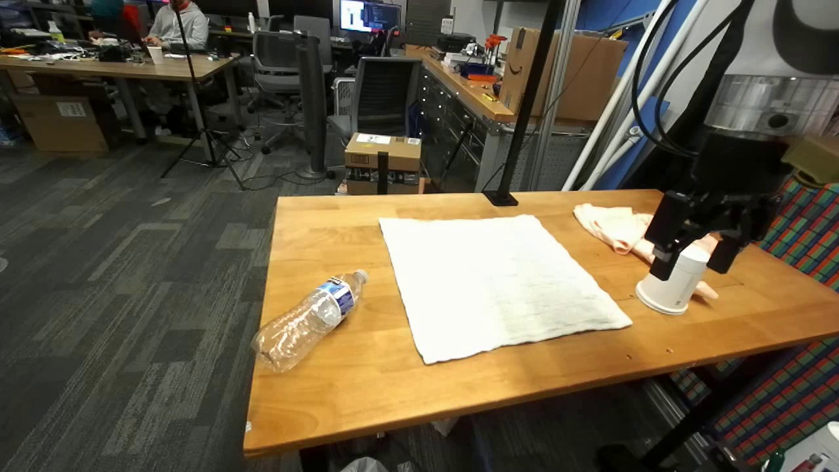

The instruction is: Fold the white cloth

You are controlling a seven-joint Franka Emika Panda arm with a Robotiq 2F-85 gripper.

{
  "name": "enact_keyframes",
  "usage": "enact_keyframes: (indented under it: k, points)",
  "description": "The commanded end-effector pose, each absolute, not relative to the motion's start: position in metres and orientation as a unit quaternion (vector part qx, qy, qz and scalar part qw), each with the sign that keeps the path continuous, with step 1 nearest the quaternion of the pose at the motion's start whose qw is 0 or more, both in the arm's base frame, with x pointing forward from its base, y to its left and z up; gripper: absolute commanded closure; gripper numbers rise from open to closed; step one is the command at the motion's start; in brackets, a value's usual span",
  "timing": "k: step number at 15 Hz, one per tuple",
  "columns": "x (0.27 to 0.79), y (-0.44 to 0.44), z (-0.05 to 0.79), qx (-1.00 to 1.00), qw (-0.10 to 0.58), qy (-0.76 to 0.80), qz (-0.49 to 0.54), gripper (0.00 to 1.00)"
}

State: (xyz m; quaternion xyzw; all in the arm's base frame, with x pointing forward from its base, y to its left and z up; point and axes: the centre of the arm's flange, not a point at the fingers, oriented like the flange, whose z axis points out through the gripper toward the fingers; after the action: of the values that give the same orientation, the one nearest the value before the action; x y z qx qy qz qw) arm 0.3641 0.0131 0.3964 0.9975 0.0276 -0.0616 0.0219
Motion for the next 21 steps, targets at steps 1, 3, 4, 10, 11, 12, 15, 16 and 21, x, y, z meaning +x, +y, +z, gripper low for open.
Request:
enact_keyframes:
  k: [1, 3, 4, 10, 11, 12, 15, 16, 21]
  points:
    - [0.370, 0.021, 0.374, 0.998, 0.032, 0.036, -0.046, 0.00]
    - [0.374, 0.023, 0.359, 0.997, 0.038, 0.038, -0.048, 0.00]
    - [0.378, 0.024, 0.352, 0.997, 0.042, 0.039, -0.047, 0.00]
    - [0.415, 0.020, 0.323, 0.997, 0.062, 0.041, -0.022, 0.00]
    - [0.423, 0.018, 0.319, 0.997, 0.065, 0.041, -0.019, 0.00]
    - [0.431, 0.015, 0.317, 0.996, 0.072, 0.041, -0.016, 0.00]
    - [0.456, -0.002, 0.308, 0.995, 0.095, 0.040, -0.013, 0.00]
    - [0.464, -0.010, 0.304, 0.994, 0.097, 0.038, -0.014, 0.00]
    - [0.496, -0.056, 0.276, 0.997, 0.078, 0.010, -0.021, 0.00]
